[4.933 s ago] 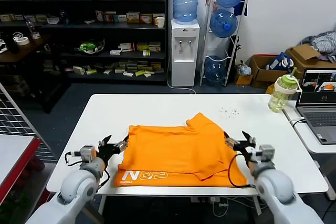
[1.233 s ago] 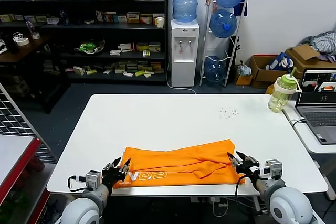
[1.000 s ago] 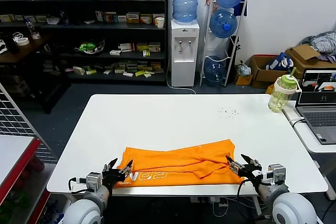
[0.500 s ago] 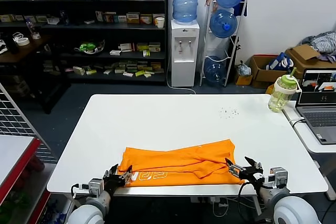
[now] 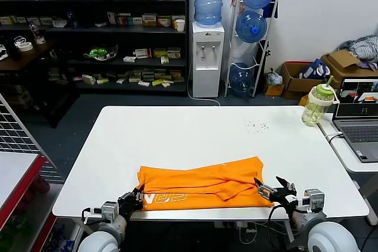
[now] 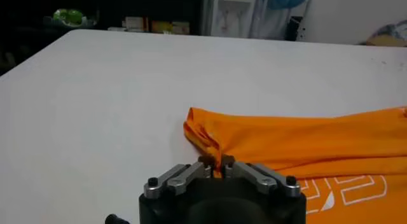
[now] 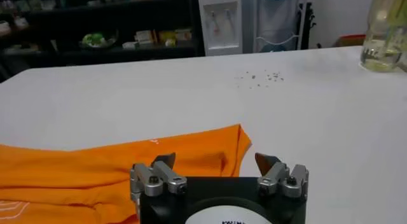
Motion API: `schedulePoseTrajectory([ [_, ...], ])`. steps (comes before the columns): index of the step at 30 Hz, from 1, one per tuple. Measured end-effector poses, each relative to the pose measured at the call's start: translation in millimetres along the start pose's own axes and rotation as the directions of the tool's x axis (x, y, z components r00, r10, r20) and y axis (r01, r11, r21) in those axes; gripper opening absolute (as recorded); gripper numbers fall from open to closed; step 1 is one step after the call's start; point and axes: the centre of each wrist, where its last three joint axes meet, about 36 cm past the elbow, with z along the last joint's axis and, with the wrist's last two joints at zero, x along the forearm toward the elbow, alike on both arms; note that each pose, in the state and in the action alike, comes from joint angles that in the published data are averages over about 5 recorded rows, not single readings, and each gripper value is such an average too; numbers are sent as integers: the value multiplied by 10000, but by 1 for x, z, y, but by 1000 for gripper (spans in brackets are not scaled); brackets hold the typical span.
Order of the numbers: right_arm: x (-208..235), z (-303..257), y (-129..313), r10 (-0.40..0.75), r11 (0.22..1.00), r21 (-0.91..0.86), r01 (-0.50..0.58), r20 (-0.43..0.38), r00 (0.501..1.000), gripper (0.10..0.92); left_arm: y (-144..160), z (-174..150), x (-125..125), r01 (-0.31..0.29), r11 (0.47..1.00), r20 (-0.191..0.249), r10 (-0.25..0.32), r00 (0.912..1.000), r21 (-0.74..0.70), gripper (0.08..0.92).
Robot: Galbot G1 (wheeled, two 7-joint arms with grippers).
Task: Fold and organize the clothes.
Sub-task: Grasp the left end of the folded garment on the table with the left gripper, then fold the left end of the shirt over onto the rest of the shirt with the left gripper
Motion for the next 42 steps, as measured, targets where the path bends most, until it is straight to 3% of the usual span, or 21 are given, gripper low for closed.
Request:
schedulePoseTrajectory([
  [8,-5,1,3,-19,10000,-66,20,88,10000,823,21,-14,9,308,9994,119,-306,9995,-139,125],
  [16,-15,4,7,-129,9999,-109,131,174,9998,823,86,-32,21,1299,9884,-33,-1305,9914,-783,125],
  [20,-22,6,10,-237,9996,-129,240,218,9995,823,130,-45,27,2012,9705,17,-2028,9792,-1329,125],
  [26,-30,10,14,-337,9993,-136,340,255,9991,823,192,-68,35,3021,9214,285,-3046,9520,-2442,125],
  [32,-31,15,18,-399,9990,-187,403,197,9990,823,223,-86,45,3521,8681,514,-3576,9325,-3498,125],
  [36,-32,18,19,-334,9992,-218,338,166,9993,823,216,-93,48,3433,8682,500,-3493,9357,-3584,125],
  [42,-31,20,19,-147,9995,-264,149,88,9999,823,163,-96,49,2627,9305,160,-2676,9634,-2555,125],
])
